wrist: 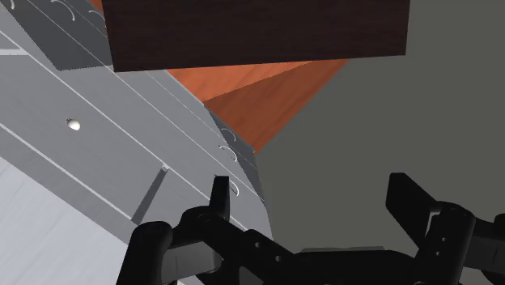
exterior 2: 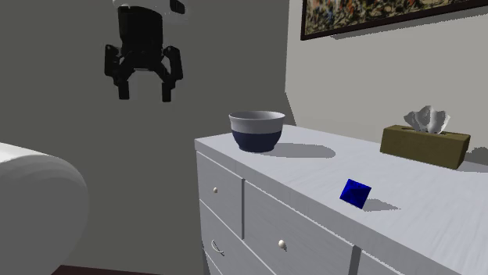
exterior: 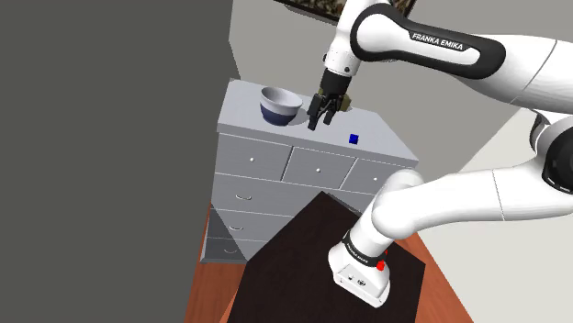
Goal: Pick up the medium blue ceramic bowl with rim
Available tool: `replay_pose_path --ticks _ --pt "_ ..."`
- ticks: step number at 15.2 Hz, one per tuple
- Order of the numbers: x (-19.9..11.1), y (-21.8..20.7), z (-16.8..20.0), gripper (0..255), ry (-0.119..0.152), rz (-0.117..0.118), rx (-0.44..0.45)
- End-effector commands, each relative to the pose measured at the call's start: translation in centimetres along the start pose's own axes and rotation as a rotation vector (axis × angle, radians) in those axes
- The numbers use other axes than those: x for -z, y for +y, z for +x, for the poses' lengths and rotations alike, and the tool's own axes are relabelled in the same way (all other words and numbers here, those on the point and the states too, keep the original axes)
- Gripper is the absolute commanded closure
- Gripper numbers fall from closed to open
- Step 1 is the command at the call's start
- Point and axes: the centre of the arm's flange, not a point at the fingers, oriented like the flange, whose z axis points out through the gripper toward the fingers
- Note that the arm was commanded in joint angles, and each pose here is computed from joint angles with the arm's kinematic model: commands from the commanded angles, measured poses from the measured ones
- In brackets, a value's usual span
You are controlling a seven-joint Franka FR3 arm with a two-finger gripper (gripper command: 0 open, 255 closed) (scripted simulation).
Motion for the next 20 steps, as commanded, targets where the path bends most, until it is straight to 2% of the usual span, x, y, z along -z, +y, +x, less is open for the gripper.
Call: replay_pose_path --ticks 1,20 --pt "0.0 0.0 0.0 0 0.0 0.0 0.0" --pt "-3.8 6.0 22.2 0 0.058 -0.206 0.01"
